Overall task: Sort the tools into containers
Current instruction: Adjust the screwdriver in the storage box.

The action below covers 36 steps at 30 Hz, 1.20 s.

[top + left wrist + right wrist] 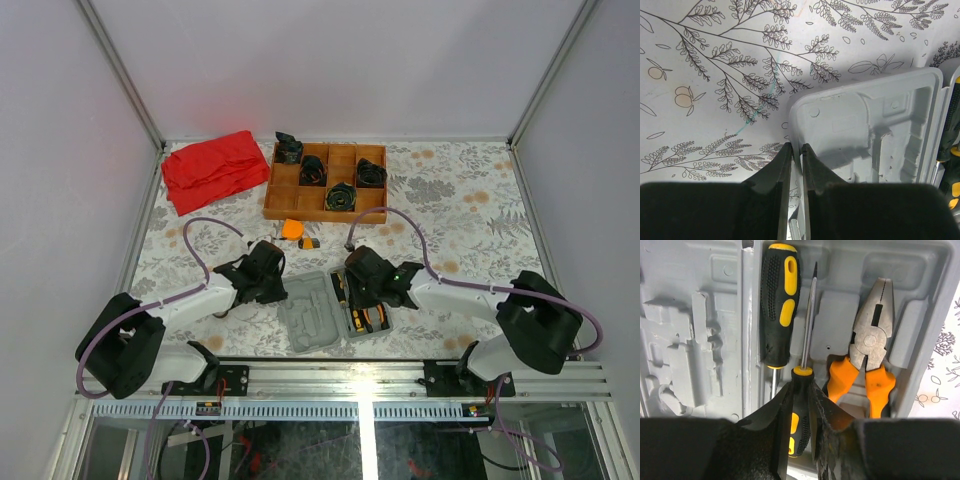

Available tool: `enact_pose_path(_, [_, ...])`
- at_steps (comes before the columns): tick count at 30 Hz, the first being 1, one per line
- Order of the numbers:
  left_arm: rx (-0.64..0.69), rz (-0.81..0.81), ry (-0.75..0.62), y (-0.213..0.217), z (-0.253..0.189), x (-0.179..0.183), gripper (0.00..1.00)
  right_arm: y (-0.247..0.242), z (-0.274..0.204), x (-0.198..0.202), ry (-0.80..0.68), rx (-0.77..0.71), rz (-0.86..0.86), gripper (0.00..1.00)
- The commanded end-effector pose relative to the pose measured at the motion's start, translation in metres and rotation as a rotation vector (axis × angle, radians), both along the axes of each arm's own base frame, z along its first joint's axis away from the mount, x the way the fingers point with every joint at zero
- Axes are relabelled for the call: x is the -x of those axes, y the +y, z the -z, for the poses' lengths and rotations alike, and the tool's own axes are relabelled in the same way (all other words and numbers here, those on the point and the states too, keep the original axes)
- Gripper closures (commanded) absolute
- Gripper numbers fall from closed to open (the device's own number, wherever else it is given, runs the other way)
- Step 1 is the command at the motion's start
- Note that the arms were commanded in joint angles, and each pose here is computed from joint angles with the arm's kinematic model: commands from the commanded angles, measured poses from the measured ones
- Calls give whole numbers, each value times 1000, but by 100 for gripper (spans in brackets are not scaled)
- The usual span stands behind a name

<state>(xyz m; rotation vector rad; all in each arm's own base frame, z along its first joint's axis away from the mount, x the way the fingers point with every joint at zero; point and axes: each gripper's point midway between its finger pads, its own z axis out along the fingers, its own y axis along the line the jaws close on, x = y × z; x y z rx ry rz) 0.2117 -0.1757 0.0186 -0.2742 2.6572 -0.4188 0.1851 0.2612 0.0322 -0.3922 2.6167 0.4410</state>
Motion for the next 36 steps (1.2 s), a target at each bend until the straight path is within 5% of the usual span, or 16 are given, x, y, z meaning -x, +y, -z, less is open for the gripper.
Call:
enact_pose_path(1, [47,1,-32,-8,-4,-8,100,14,-11,-13,-52,-16,-12,75])
enact_pose_path(13, [48,-3,-34,-8,-4,-9,100,-6,12,7,89,142,-40,80])
enact_pose_path(18, [46,-5,-38,-7,-4,-9,100,-15,25,17,158,205,-32,100])
enact_pose_path(36, [49,85,-33,-26,1,-5,100,-27,112,36,388,434,-117,100])
